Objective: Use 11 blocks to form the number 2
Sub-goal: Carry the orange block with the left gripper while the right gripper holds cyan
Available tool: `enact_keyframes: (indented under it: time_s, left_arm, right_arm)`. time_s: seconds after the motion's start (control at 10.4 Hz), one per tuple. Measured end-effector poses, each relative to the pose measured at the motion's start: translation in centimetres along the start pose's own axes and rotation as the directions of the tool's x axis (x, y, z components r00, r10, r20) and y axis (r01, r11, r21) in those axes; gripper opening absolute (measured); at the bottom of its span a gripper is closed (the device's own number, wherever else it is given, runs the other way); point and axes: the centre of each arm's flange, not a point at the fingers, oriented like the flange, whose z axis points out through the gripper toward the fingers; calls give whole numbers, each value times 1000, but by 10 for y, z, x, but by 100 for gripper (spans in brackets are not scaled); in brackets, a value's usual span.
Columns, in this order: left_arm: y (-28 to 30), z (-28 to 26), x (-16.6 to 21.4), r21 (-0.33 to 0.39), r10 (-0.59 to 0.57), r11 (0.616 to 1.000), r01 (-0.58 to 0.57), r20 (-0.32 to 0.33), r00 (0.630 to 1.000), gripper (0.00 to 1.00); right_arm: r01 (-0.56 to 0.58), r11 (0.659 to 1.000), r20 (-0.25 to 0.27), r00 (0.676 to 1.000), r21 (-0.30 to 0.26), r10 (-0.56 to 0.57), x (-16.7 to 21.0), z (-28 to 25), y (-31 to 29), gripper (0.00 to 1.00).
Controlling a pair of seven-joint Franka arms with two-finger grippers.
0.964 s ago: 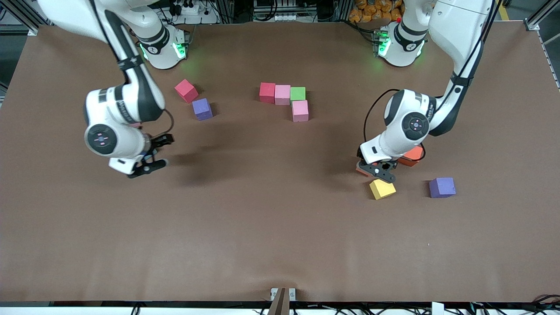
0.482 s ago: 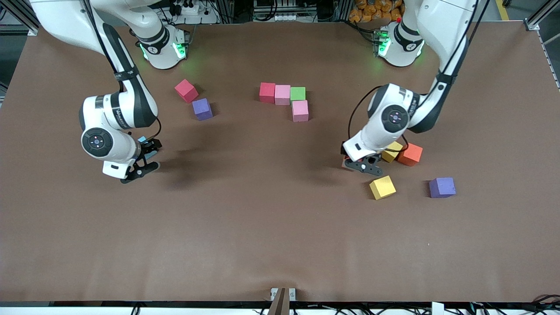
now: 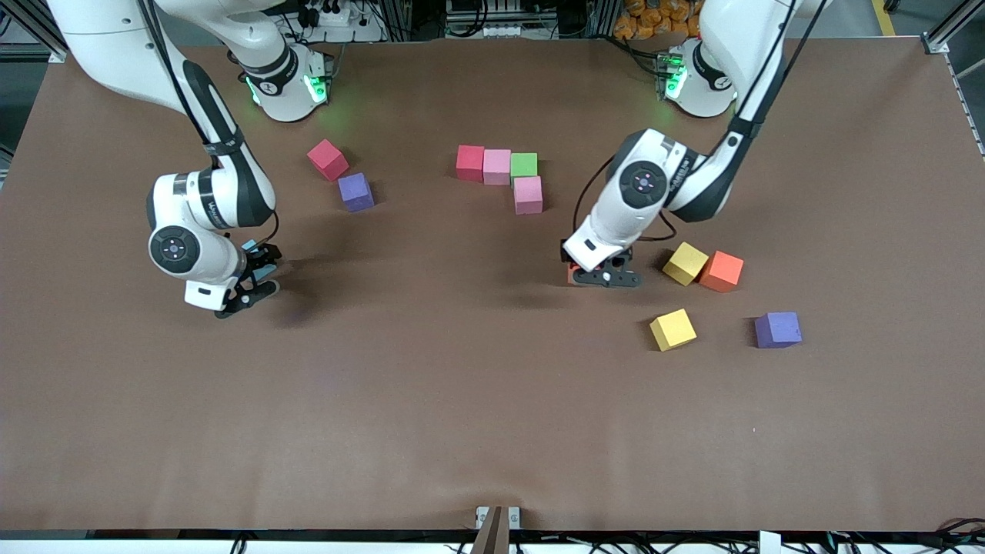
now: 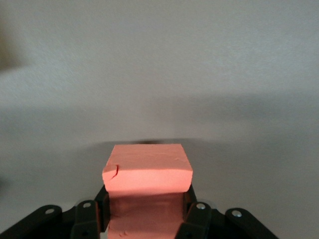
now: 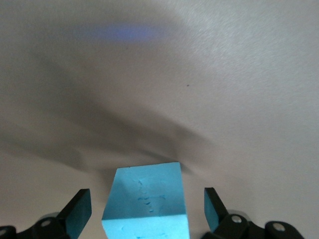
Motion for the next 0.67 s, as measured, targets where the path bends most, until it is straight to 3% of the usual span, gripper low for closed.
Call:
enact_keyframes:
  time_s: [0.19, 0.67]
  left_arm:
    - [19, 2, -14, 1, -52, 999, 52, 4, 999, 56]
    - [57, 25, -51, 16, -60, 998, 59, 51, 997, 56]
  right_arm:
    - [2, 1000, 10, 1000, 5, -2, -4, 7, -3, 100]
    - [54, 998, 25, 998, 20, -55, -14, 16, 4, 100]
